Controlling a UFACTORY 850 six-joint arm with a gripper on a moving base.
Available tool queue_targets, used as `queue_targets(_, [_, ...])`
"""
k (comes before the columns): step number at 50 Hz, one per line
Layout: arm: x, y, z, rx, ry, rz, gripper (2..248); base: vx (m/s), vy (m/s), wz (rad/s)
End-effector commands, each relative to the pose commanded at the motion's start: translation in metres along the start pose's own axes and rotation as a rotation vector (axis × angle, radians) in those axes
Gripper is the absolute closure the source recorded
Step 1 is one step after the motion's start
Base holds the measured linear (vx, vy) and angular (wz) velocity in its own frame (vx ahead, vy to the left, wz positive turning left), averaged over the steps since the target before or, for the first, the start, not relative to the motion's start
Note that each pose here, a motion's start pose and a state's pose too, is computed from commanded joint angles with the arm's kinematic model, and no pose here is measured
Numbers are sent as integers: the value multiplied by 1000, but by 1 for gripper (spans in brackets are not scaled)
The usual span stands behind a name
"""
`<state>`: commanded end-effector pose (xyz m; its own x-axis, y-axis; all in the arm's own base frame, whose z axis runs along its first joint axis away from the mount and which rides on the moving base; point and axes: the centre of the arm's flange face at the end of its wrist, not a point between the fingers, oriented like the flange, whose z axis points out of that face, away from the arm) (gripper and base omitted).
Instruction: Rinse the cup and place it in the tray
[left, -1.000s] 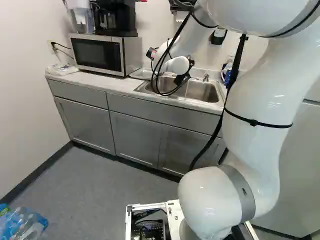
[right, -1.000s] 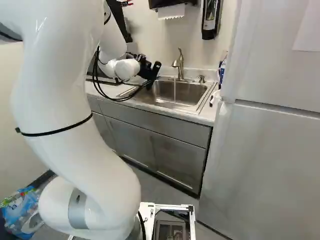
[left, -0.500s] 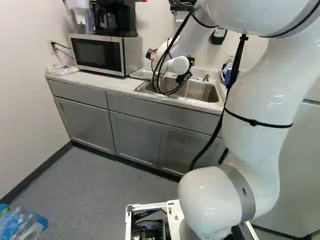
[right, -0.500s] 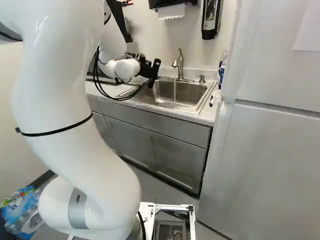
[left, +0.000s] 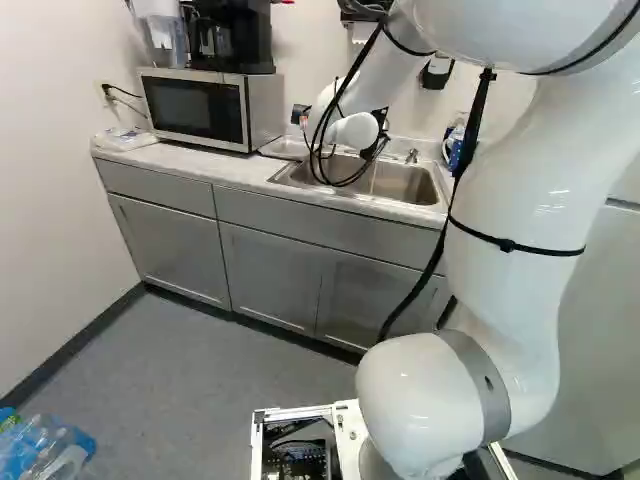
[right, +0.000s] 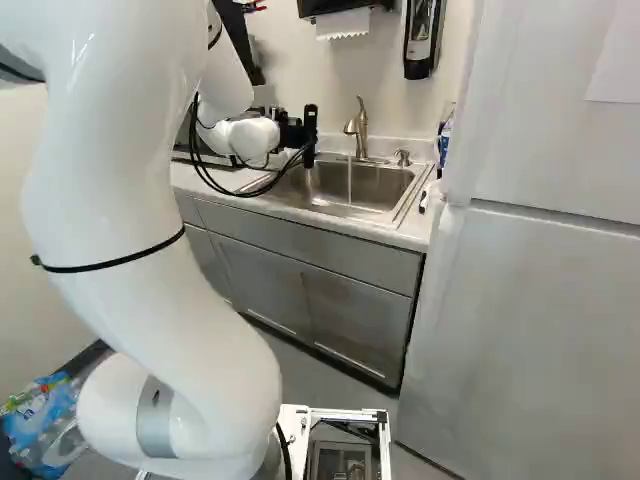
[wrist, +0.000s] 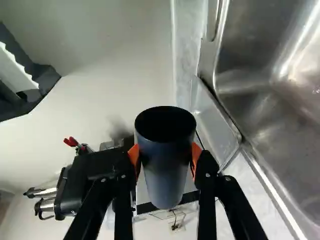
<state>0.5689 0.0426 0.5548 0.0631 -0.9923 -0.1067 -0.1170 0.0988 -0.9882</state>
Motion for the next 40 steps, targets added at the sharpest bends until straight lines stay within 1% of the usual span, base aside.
queue_targets(40, [0, 0, 0, 0, 0, -417, 131, 0, 0, 0])
